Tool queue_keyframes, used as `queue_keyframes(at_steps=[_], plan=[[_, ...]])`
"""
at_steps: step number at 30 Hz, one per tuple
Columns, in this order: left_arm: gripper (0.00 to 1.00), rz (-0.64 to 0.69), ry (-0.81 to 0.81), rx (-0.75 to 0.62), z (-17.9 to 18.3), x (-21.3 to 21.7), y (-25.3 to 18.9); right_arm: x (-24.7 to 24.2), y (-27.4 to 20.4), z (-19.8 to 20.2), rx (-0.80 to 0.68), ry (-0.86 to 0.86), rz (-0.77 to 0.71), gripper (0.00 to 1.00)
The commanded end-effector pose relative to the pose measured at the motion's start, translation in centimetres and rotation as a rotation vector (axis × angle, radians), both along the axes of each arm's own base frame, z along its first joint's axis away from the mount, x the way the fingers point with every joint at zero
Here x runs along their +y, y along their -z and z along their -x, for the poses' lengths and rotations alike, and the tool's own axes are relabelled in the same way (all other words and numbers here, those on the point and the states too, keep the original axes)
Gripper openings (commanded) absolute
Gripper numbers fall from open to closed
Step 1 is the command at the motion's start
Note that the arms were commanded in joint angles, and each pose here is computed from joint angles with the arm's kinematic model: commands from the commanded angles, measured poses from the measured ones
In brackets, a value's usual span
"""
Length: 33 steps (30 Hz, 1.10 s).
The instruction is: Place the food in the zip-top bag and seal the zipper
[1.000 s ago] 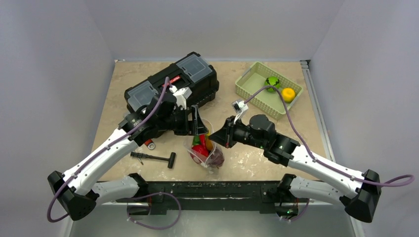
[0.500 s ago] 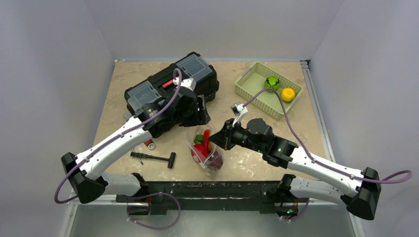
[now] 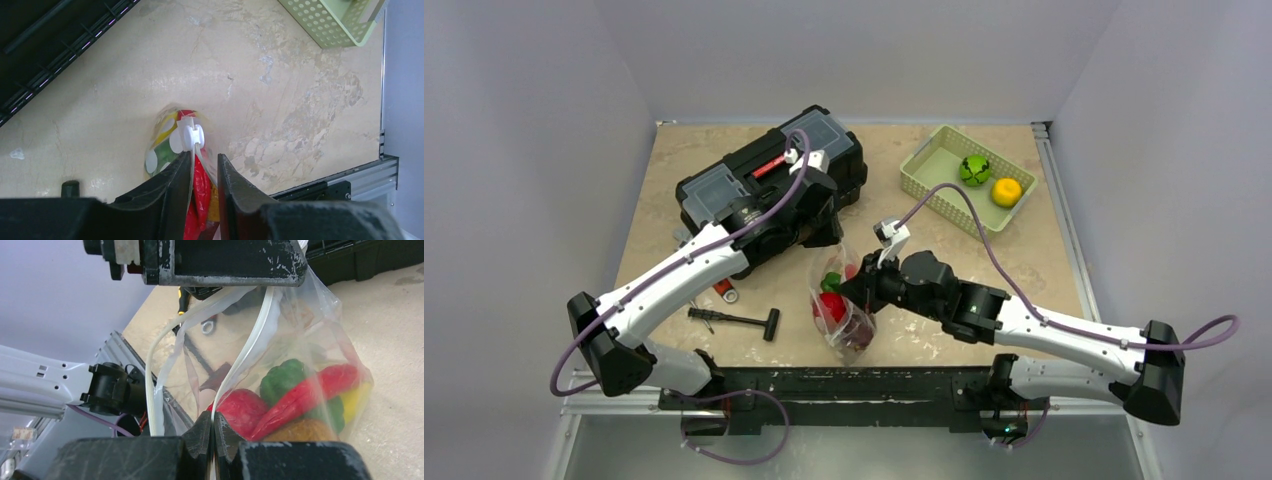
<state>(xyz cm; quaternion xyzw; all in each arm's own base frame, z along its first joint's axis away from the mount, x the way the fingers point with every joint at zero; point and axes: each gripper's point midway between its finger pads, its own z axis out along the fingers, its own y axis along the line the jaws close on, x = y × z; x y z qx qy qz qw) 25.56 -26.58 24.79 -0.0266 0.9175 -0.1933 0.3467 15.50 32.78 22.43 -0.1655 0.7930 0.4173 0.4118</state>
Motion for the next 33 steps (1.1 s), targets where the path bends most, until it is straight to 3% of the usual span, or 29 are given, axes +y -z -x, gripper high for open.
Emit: queue_keyframes(at_steps=[1, 6, 8, 12, 14, 18, 23, 26, 33], plan=[[0.23, 0.007, 0.014, -0.035, -0.1, -0.2, -1.0, 0.5, -3.0, -1.3, -0.065, 0.045, -0.039, 0.0], [0.06, -0.011, 0.06, -0.057, -0.4, -0.6, -0.8, 1.6, -3.7, -0.9, -0.073, -0.002, -0.046, 0.03], [0.01, -0.013, 0.119, -0.089, -0.5, -1.1, -1.2, 2.2, -4.2, -0.4, -0.087, -0.055, -0.046, 0.14], [0.0, 0.012, 0.28, -0.156, -0.2, -2.7, -2.3, 3.3, -5.0, 1.4, -0.1, -0.193, -0.054, 0.46], [0.0, 0.022, 0.372, -0.175, 0.4, -3.3, -2.7, 3.1, -5.2, 1.4, -0.134, -0.213, -0.008, 0.53], [0.0, 0.023, 0.551, -0.174, 2.5, -3.8, -2.8, 2.0, -5.6, 0.4, -0.251, -0.208, 0.067, 0.6], [0.0, 0.029, 0.643, -0.178, 3.5, -2.7, -2.5, 0.7, -7.7, -0.6, -0.396, -0.191, 0.06, 0.71], [0.0, 0.063, 0.707, -0.188, 3.4, -2.2, -3.1, 0.2, -8.9, -1.8, -0.406, -0.154, 0.025, 0.76], [0.0, 0.053, 0.932, -0.237, 4.5, -1.7, -4.9, -2.7, -9.5, -6.4, -0.395, -0.064, -0.039, 0.77]])
